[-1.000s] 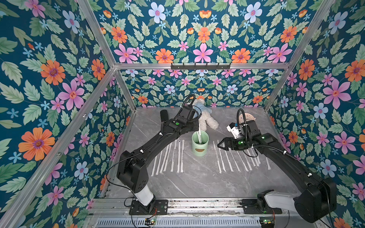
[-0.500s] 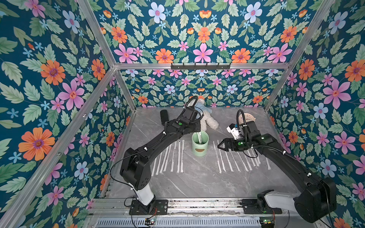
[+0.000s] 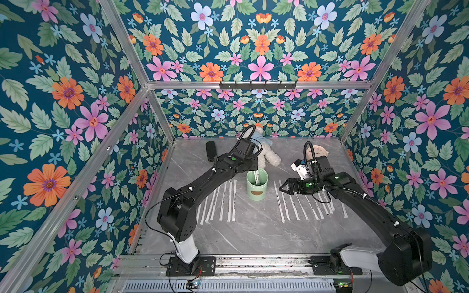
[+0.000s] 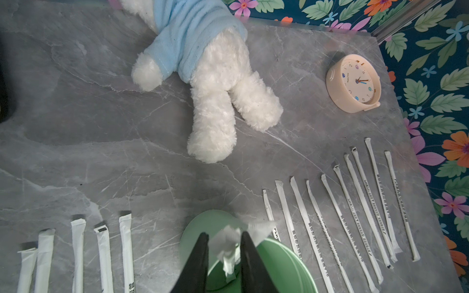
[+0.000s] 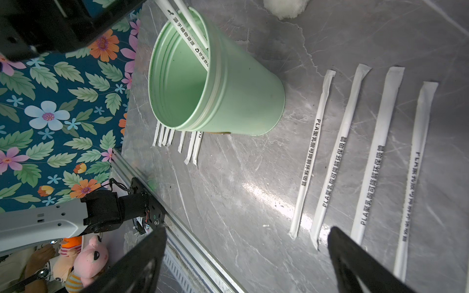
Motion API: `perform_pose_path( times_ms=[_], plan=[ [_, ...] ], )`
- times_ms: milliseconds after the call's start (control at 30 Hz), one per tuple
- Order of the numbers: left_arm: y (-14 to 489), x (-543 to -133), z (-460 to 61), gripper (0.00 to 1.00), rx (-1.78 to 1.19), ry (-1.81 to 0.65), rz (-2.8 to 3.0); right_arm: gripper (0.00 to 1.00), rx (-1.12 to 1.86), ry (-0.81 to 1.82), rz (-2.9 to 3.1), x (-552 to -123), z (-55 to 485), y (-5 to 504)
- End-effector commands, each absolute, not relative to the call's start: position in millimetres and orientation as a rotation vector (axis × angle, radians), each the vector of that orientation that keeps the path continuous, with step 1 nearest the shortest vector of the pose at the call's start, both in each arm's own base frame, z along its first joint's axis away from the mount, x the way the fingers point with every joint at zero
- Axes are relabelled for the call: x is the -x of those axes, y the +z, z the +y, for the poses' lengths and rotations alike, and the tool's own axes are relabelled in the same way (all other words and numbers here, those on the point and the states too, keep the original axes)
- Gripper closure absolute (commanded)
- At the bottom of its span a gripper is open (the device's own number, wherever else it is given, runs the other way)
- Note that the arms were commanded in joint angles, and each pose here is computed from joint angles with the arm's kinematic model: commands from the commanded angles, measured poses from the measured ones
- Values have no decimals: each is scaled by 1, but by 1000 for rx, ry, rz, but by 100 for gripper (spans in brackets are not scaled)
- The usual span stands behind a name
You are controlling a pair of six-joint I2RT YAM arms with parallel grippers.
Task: Take the straws out of the storage container
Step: Pick up the straw from the container.
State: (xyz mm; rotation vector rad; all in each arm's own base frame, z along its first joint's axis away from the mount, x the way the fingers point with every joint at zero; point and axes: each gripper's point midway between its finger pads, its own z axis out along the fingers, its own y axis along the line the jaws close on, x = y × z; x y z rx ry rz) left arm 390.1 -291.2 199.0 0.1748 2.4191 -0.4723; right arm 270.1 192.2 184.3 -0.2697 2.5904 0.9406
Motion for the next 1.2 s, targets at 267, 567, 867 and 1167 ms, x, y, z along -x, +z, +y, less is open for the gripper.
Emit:
perform_pose_path(
  times_ms=[267,567,867,1167],
  plan=[
    [200,-391,-292,86,-171,-469,2417,1,279,941,2582,-272,193,184],
    [215,-386,-291,89,-185,-469,2403,1,283,947,2568,-273,195,189],
    [242,-380,-282,89,-196,-439,2378,1,284,955,2551,-273,195,194],
    [313,-381,-249,89,-217,-247,2297,1,287,952,2550,-275,196,197]
  ],
)
